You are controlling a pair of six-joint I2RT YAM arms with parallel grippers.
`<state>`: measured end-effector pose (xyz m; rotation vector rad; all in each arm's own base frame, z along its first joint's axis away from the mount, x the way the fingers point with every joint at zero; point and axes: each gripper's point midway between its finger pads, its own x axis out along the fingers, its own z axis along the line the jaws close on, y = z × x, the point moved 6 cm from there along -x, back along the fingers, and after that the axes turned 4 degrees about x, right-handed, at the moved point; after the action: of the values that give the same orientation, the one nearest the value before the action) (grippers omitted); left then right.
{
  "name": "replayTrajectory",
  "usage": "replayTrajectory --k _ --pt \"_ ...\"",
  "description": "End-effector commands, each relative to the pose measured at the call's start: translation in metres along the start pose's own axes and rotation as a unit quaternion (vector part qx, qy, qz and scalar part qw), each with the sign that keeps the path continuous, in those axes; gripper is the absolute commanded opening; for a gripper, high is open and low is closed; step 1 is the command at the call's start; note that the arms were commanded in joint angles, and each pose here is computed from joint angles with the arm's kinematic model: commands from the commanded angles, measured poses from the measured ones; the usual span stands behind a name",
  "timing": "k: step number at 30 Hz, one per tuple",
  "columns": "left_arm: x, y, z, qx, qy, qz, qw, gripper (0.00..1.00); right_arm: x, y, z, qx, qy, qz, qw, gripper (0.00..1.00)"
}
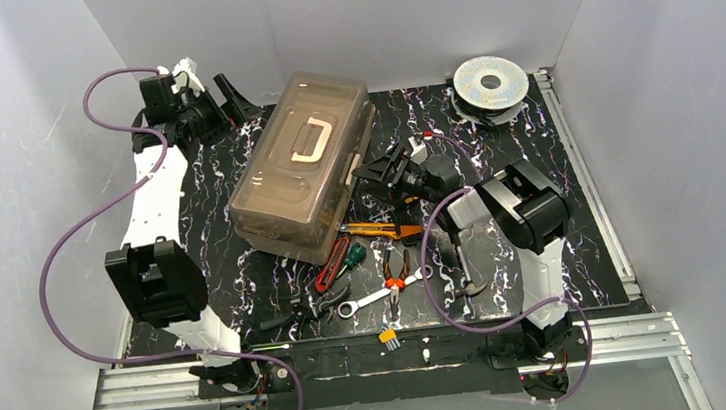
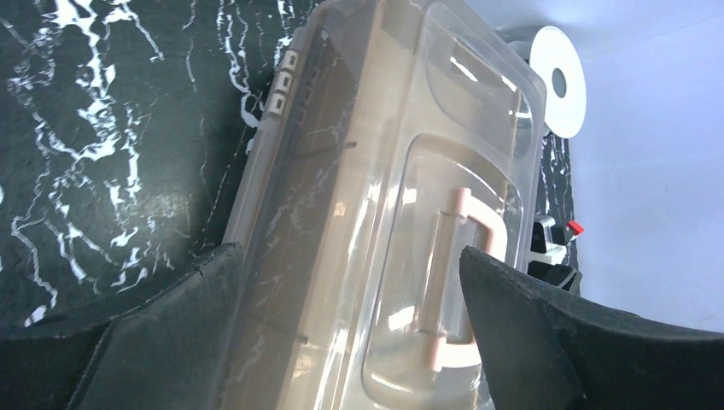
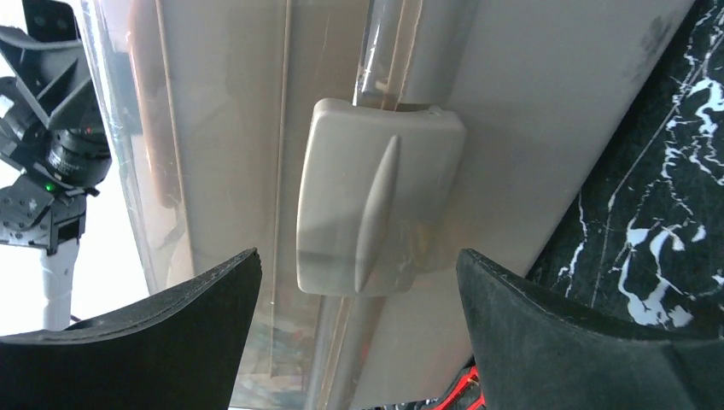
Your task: Pack the tool kit
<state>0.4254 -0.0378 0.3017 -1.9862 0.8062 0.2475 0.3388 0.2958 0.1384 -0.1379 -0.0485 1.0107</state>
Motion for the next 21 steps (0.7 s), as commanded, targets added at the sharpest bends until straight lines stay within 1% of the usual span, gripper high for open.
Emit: replayTrajectory --k 1,6,10,11,14,15,17,21 --pt "-0.029 0.006 -0.010 0.003 -0.015 -0.018 1.000 0.98 0.016 -0.007 0.026 -0.024 -0.069 -0.013 0.997 0.92" --pt "-0.026 0.023 0.003 -0.011 -0.002 -0.003 1.000 0.98 0.030 -0.009 0.027 -0.015 -0.105 -0.006 0.994 0.91" --pt "-0.012 0.043 0.016 -0.046 0.021 0.042 0.998 0.98 0.038 -0.010 0.028 -0.002 -0.120 -0.002 0.993 0.89" --pt "-0.008 0.049 0.018 -0.054 0.029 0.052 0.997 0.98 0.039 -0.010 0.028 0.001 -0.123 -0.002 0.992 0.87" --pt "0.000 0.064 0.022 -0.071 0.047 0.075 0.994 0.98 0.039 -0.009 0.026 0.006 -0.117 0.000 0.993 0.70" --pt "0.001 0.070 0.023 -0.073 0.047 0.081 0.993 0.98 0.038 -0.008 0.025 0.005 -0.110 0.000 0.994 0.67" --pt "0.002 0.080 0.024 -0.069 0.045 0.098 0.992 0.98 0.037 -0.008 0.025 -0.003 -0.097 0.000 0.995 0.57" --pt "0.008 0.091 0.019 -0.057 0.049 0.124 0.989 0.98 0.033 -0.007 0.030 -0.019 -0.078 -0.001 0.997 0.46"
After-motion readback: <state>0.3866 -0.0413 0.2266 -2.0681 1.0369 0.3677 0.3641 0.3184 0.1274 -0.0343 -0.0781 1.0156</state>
